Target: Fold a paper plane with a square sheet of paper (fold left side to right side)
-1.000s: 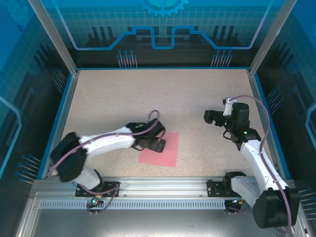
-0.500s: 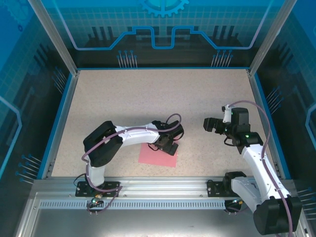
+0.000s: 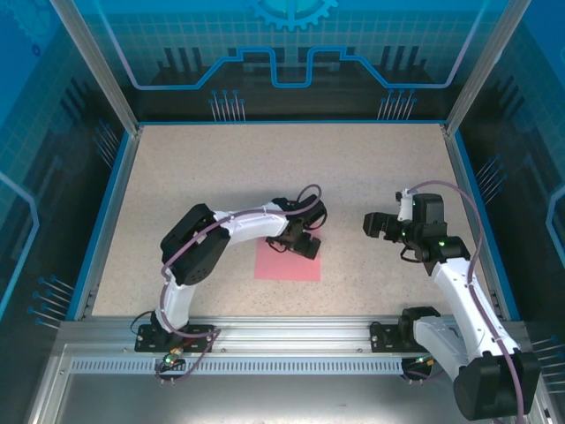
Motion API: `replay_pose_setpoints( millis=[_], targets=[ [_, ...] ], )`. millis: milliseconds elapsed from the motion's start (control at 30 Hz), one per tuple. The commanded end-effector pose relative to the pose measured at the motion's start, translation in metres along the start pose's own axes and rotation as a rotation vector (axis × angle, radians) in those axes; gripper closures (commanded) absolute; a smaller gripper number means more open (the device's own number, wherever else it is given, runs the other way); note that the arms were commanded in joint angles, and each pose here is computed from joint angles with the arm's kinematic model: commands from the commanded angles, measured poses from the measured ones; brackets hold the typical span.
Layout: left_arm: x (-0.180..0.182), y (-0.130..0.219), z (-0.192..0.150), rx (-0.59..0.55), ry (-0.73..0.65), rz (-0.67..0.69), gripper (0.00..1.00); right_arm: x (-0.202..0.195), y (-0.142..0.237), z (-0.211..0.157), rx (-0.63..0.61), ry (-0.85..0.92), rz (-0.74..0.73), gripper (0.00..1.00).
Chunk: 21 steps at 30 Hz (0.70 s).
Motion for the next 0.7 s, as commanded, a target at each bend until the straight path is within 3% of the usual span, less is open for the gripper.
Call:
replay_pose_setpoints(
  millis=[0, 167, 300, 500, 667],
  targets=[
    [0.006, -0.015, 0.022, 0.001, -0.032, 0.003, 0.01, 0.007, 0.007, 0.004, 0.004, 0.002, 0.034, 0.01],
    [0.006, -0.016, 0.049, -0.021, -0.041, -0.029, 0.01, 0.008, 0.005, 0.001, 0.026, -0.004, 0.044, 0.01],
    [0.003, 0.004, 0.055, -0.053, -0.049, -0.078, 0.01, 0.009, -0.002, -0.002, 0.063, -0.018, 0.061, 0.01],
    [0.022, 0.054, 0.044, -0.138, 0.016, -0.184, 0.01, 0.024, -0.025, 0.007, 0.145, -0.020, 0.074, 0.01],
    [0.059, 0.070, 0.018, -0.128, 0.144, -0.329, 0.01, 0.057, -0.065, 0.013, 0.280, 0.040, 0.042, 0.01]
  ],
)
Point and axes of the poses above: each hand's point on the last joint's axis, 136 mm out from that joint toward the fingers, its own y axis back along the fingers, its own x axis along the line the jaws close on, z = x × y, the point moved 10 cm from there along y, back along the fingers, and after that the axes turned 5 degrees about y, right-handed, at the moved point
